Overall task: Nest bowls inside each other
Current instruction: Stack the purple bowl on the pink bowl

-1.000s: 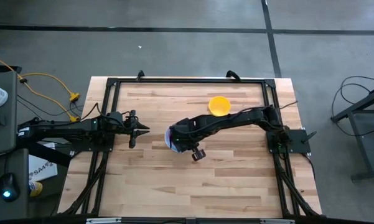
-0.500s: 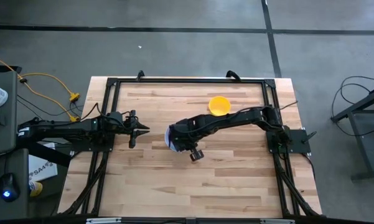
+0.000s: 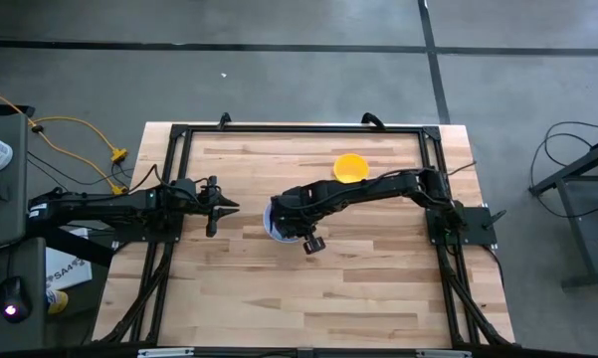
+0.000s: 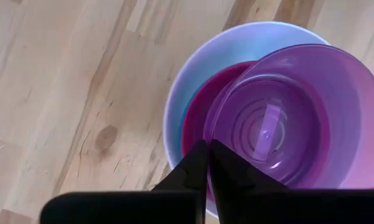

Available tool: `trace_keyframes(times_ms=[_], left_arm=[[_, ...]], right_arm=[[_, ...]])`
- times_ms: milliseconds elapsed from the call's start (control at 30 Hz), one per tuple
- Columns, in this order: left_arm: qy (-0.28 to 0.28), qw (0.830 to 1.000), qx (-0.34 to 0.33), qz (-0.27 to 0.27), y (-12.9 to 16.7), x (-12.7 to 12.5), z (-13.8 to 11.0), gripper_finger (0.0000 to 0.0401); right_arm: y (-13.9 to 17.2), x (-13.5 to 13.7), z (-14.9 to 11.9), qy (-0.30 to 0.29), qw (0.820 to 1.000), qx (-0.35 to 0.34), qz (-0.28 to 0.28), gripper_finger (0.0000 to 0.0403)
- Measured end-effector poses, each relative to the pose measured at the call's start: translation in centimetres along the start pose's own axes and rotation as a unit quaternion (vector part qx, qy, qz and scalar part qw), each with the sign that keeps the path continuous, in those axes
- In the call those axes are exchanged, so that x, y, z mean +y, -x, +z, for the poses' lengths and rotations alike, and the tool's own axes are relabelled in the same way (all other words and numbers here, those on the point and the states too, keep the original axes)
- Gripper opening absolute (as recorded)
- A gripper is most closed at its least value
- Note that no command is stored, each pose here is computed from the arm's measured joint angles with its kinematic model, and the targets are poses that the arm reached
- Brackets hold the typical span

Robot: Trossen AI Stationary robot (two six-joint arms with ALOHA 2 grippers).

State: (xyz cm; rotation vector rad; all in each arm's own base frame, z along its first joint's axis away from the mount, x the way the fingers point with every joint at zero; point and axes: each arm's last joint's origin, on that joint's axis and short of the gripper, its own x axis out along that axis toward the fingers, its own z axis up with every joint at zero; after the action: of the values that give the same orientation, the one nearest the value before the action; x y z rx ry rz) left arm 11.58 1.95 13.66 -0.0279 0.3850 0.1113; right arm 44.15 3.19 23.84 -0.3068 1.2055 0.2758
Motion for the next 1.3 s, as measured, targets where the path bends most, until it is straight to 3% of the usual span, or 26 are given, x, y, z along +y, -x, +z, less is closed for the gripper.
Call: trace_keyframes(times_ms=[700,1133,1300], left_arm=[[0.0,1.0,0.0,0.0,0.0,0.0,0.0,0.0067],[0.0,1.0,0.0,0.0,0.0,0.0,0.0,0.0067],[0.0,1.0,0.0,0.0,0.0,0.0,0.0,0.0067]], right_arm=[[0.6,-0.1,-0.2,-0.008,1.0,0.002,0.001,0.0004],[-1.2,0.0,-0.6,-0.003,1.0,-0.011,0.0,0.0004],[-1.2,0.1,-0.6,-0.002,0.999,-0.017,0.027,0.001]])
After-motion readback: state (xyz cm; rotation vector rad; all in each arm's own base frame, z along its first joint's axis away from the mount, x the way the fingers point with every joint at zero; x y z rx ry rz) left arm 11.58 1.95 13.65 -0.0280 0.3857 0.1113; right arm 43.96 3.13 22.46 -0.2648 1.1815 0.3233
